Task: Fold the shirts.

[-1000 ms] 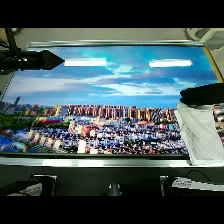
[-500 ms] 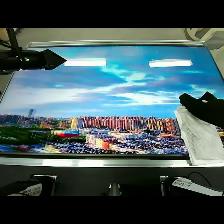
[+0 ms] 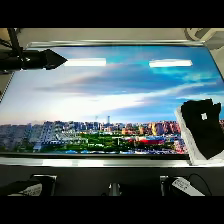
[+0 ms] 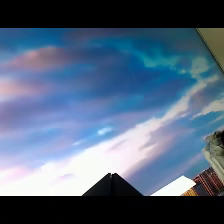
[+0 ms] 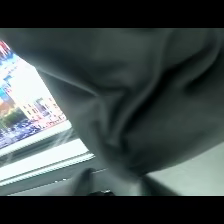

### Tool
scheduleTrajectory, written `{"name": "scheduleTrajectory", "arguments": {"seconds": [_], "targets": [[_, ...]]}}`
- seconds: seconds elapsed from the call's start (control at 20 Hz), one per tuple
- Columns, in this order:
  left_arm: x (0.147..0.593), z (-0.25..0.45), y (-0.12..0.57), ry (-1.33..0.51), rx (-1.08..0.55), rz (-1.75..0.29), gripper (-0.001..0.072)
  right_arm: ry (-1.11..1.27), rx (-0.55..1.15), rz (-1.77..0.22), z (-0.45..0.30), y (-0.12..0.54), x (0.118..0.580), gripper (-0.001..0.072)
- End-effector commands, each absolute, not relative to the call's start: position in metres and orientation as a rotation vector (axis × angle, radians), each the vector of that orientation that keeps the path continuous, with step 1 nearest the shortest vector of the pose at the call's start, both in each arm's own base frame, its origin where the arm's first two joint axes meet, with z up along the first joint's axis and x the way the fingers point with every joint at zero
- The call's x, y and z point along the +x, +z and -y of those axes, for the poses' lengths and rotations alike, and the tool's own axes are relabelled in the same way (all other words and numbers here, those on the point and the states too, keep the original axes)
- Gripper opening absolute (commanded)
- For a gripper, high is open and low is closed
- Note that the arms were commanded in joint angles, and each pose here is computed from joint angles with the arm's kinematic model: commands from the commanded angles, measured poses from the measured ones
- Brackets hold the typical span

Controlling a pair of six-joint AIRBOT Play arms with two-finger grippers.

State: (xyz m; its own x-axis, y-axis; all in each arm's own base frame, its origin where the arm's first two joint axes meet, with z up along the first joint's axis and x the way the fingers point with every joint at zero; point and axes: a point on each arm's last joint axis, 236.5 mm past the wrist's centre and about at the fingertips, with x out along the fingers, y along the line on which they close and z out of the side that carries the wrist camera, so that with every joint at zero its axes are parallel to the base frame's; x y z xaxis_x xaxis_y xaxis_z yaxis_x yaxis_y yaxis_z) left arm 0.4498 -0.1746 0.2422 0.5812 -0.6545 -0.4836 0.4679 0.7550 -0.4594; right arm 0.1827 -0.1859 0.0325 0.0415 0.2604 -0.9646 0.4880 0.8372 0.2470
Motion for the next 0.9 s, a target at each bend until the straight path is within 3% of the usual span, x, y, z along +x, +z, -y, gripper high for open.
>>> {"name": "scheduleTrajectory", "arguments": {"seconds": [0.0, 0.05, 0.15, 0.3, 0.45, 0.55, 0.6, 0.65, 0.7, 0.75, 0.8, 0.85], "targets": [[0.45, 0.175, 0.242, -0.667, -0.296, -0.683, 0.0025, -0.201, 0.597, -1.582, 0.185, 0.019, 0.172, 0.0541], [0.45, 0.175, 0.242, -0.667, -0.297, -0.684, 0.0025, -0.213, 0.544, -1.559, 0.196, 0.025, 0.176, 0.0613], [0.443, 0.181, 0.256, -0.69, -0.339, -0.67, 0.0025, -0.25, 0.399, -1.479, 0.226, 0.053, 0.19, 0.0615], [0.444, 0.176, 0.286, -0.679, -0.254, -0.586, 0.0024, -0.405, 0.119, -1.116, 0.293, 0.154, 0.251, 0.0622], [0.467, 0.131, 0.272, -0.419, -0.061, -0.597, 0.0023, -0.394, -0.095, -0.692, 0.292, 0.278, 0.324, 0.0615], [0.48, 0.093, 0.244, -0.203, 0.072, -0.665, 0.0023, -0.256, -0.202, -0.672, 0.241, 0.292, 0.36, 0.0543], [0.482, 0.077, 0.229, -0.11, 0.124, -0.715, 0.0025, -0.153, -0.224, -0.721, 0.205, 0.278, 0.374, 0.0542], [0.481, 0.069, 0.212, -0.057, 0.147, -0.774, 0.0072, -0.057, -0.23, -0.808, 0.166, 0.253, 0.384, 0.0542], [0.475, 0.069, 0.189, -0.036, 0.133, -0.861, 0.0296, 0.008, -0.214, -0.908, 0.131, 0.224, 0.39, 0.0545], [0.463, 0.07, 0.163, -0.015, 0.092, -0.974, 0.058, 0.063, -0.188, -0.995, 0.099, 0.196, 0.394, 0.0624], [0.443, 0.07, 0.133, 0.007, 0.065, -1.12, 0.0705, 0.162, -0.183, -1.079, 0.06, 0.165, 0.394, 0.0711], [0.424, 0.074, 0.11, -0.02, 0.083, -1.224, 0.0706, 0.252, -0.192, -1.162, 0.031, 0.137, 0.388, 0.0712]]}}
